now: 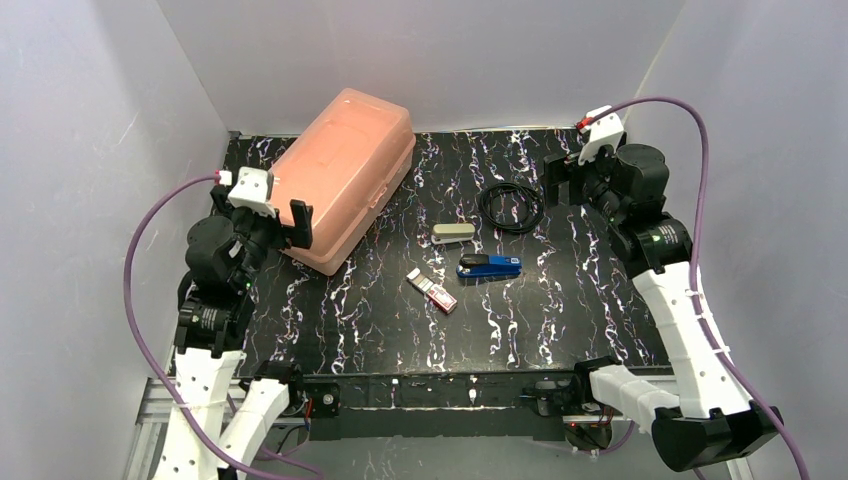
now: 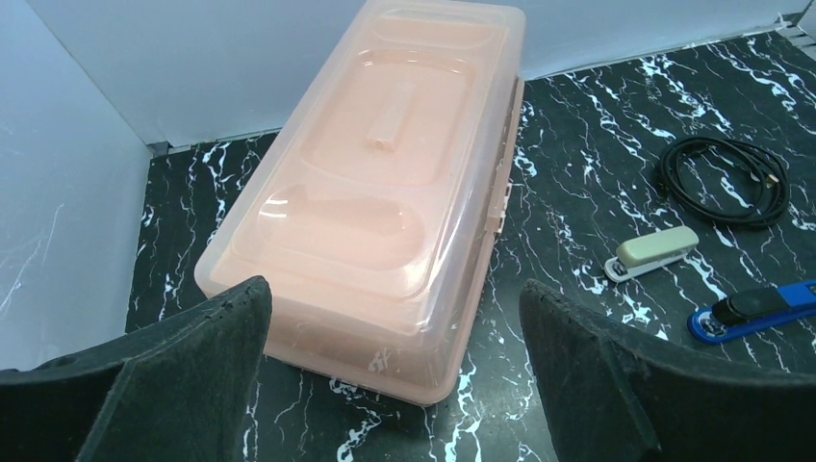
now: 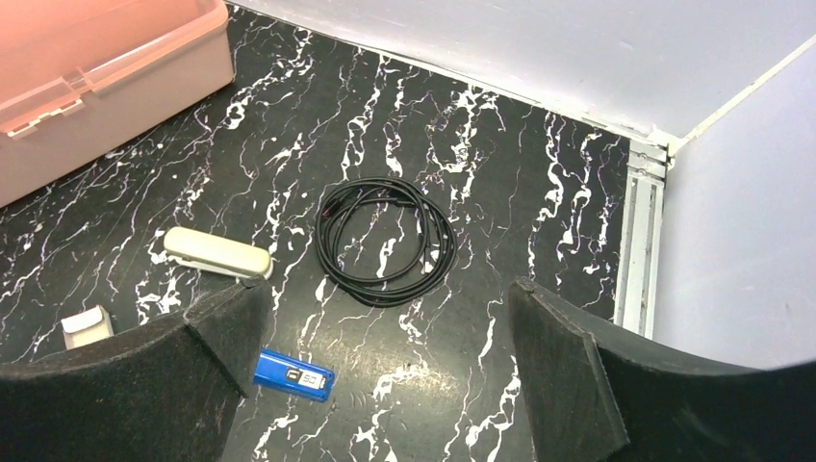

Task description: Load the staples into the stapler

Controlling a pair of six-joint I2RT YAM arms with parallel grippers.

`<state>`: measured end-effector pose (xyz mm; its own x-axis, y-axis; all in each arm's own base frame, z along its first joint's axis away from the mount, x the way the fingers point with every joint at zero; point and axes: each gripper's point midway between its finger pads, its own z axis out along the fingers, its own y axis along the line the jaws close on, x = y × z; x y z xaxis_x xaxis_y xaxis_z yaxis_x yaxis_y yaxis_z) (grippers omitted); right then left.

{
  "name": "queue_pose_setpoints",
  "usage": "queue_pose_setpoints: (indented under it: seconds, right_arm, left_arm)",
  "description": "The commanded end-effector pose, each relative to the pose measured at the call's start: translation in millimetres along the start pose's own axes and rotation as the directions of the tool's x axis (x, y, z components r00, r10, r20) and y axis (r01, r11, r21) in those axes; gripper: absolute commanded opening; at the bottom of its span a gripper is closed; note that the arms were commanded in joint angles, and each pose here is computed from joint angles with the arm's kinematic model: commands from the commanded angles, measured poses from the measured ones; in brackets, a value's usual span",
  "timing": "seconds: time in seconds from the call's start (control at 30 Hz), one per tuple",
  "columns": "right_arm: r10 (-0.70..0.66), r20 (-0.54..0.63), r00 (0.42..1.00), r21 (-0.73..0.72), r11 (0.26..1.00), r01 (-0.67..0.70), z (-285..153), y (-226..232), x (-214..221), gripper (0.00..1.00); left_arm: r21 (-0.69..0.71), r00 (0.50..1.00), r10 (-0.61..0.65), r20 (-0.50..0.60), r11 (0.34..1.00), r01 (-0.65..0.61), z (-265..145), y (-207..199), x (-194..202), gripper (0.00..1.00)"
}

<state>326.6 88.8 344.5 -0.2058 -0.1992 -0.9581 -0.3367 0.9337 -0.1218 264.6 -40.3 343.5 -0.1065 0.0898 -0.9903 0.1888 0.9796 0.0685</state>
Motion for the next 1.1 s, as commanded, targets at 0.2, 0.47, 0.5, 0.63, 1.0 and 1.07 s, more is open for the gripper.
queue_pose_setpoints:
  seconds: [0.2,0.47,0.5,0.63,1.0,1.07]
  right_arm:
    - [0.046,0.087,0.995,-0.008,0.999,-0.046,-27.2,-4.6,-30.3,0.99]
    - [0.079,0.077,0.994,0.016,0.997,-0.081,-28.6,-11.2,-24.4,0.99]
    - [0.082,0.076,0.994,0.015,0.996,-0.083,-28.6,-11.2,-24.0,0.99]
    - [0.092,0.066,0.994,0.003,0.996,-0.092,-26.7,-9.4,-18.9,0.99]
    - [0.107,0.064,0.992,0.008,0.994,-0.107,-24.9,-11.3,-17.5,0.99]
    - [0.107,0.062,0.992,0.008,0.994,-0.107,-25.2,-11.2,-16.8,0.99]
  left_arm:
    - [0.104,0.999,0.022,-0.034,0.994,-0.018,-16.6,-15.6,4.6,0.99]
    - [0.098,0.999,0.031,-0.042,0.995,-0.027,-12.0,-14.4,16.3,0.99]
    - [0.096,0.999,0.032,-0.041,0.995,-0.028,-12.1,-14.1,16.4,0.99]
    - [0.101,0.998,0.041,-0.041,0.994,-0.037,-12.7,-14.7,18.7,0.98]
    - [0.110,0.998,0.046,-0.049,0.993,-0.041,-12.0,-15.9,21.3,0.98]
    - [0.113,0.998,0.045,-0.050,0.993,-0.039,-12.8,-16.6,21.4,0.99]
